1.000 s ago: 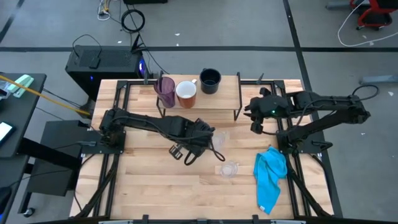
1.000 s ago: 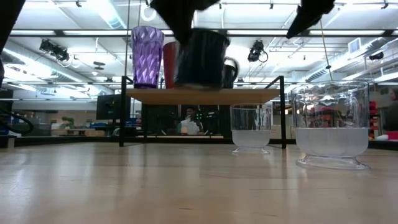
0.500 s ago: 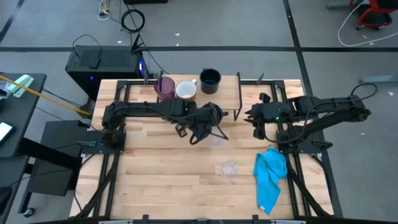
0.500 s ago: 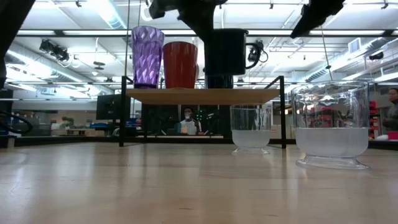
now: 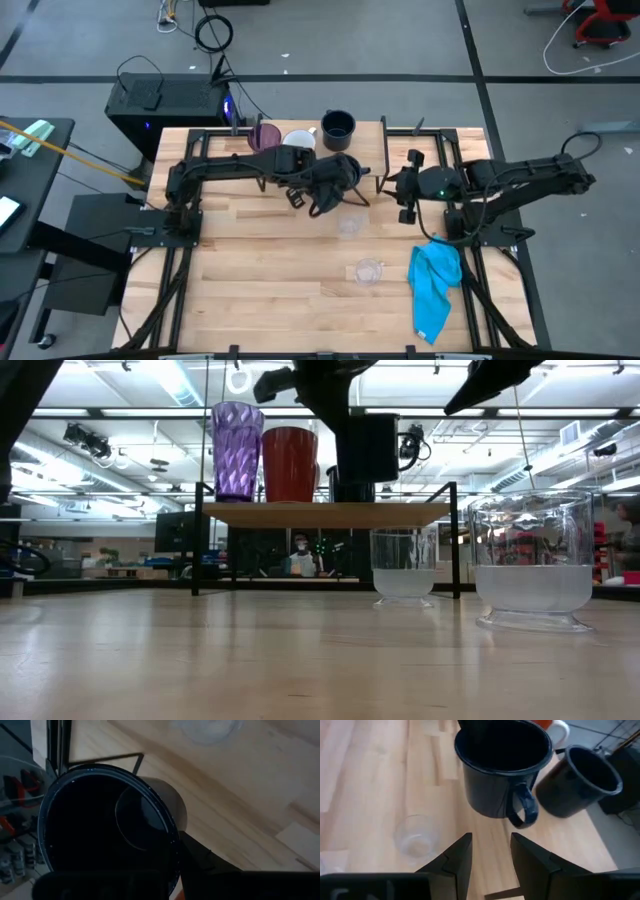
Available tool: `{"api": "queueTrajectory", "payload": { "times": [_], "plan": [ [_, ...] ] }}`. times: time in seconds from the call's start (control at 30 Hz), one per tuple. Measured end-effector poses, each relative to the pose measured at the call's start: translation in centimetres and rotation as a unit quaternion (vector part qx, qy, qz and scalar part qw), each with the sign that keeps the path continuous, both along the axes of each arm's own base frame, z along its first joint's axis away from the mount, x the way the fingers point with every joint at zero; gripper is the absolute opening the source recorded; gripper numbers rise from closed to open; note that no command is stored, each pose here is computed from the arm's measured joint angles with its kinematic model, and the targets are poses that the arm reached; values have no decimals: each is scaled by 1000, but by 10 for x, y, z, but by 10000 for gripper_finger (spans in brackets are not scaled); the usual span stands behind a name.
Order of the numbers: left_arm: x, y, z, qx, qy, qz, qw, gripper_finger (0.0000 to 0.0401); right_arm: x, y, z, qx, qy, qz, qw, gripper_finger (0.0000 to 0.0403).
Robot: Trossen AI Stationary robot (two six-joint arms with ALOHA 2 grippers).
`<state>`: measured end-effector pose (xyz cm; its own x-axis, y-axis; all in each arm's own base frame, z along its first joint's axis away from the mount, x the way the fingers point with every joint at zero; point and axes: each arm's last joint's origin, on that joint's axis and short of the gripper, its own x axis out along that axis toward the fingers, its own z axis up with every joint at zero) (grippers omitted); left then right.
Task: Stack small to large cups/mugs on shelf
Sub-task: Put the black mug on the shelf aligned with the other black mug
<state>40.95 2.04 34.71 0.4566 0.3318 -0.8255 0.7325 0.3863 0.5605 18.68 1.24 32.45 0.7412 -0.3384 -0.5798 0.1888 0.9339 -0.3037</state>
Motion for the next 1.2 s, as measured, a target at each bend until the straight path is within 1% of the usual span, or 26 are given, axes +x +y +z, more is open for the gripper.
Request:
{"api": "queueTrajectory", "payload": {
  "times": [0.17,0.3,0.4,0.57,0.7,0.77,0.9,1.07,1.2],
  "plan": [
    [0,6,0,-5,-2,6,1000,26,3,-17,3,-14,-12,-26,999,153],
    [0,10,0,-2,0,1,1000,26,7,-31,5,-10,-21,-23,999,170],
    [0,14,1,0,-4,3,1000,26,11,-41,2,-8,-12,-22,1000,180],
    [0,23,1,-6,-7,11,1000,26,19,-54,-2,-1,-2,4,1000,187],
    [0,24,1,-16,-9,7,1000,26,23,-63,-2,-2,-14,17,1000,183],
    [1,24,1,-14,-10,3,1000,26,25,-68,-3,5,-16,32,999,178],
    [1,22,1,-11,-10,-6,1000,26,28,-77,-7,17,-12,31,999,168],
    [2,23,2,-7,-11,-12,1000,26,32,-84,-12,39,-10,51,998,155],
    [2,23,2,-6,-12,-13,1000,26,36,-85,-14,29,-6,62,998,134]
  ]
}}
